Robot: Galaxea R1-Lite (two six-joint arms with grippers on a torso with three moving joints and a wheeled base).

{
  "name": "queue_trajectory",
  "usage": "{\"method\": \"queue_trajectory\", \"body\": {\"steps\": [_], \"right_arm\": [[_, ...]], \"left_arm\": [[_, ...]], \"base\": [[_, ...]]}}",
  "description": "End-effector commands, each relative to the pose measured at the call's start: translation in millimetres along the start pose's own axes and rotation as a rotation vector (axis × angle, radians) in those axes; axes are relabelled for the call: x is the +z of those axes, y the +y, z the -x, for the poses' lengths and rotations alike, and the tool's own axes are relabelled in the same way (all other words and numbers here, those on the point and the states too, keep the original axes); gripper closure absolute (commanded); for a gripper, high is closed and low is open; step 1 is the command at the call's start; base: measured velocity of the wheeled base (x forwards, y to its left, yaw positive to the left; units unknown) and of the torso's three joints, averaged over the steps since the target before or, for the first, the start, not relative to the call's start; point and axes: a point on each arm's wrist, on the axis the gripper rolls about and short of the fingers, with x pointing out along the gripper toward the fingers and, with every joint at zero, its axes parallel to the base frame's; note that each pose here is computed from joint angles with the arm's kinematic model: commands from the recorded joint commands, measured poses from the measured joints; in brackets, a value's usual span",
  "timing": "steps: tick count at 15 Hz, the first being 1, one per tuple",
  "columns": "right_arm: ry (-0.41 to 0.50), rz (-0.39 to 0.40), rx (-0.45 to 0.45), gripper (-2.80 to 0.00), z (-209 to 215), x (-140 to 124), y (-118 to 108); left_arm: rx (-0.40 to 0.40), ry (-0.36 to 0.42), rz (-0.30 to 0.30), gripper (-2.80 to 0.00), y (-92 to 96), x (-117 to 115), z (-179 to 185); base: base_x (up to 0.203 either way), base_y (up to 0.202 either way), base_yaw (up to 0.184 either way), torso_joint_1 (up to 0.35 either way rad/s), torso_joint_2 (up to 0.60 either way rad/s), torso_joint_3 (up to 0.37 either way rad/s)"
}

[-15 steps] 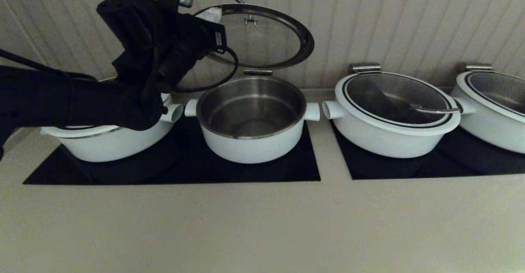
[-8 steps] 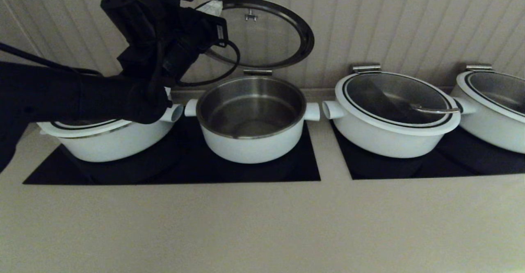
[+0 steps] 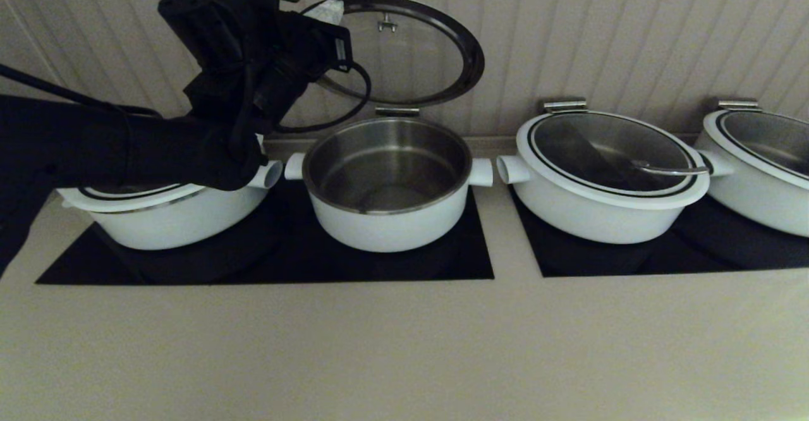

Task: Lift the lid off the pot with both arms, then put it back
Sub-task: Open the pot lid completely, then close the pot lid

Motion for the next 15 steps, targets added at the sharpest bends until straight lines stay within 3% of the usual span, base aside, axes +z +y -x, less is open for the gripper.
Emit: {"method": "queue_trajectory", "body": {"steps": [1,15], "right_arm": [[0.001,0.000,0.001,0.00,0,0,0],[0.001,0.000,0.001,0.00,0,0,0]], "left_arm": [[-0.001,0.002,-0.005,0.00,0.3,2,2],[-0.035,0.120,-0.050,0.00,1.4,5,30]], "base": [[0.000,0.000,0.000,0.000,0.00,0.000],[0.000,0.000,0.000,0.000,0.00,0.000]]}}
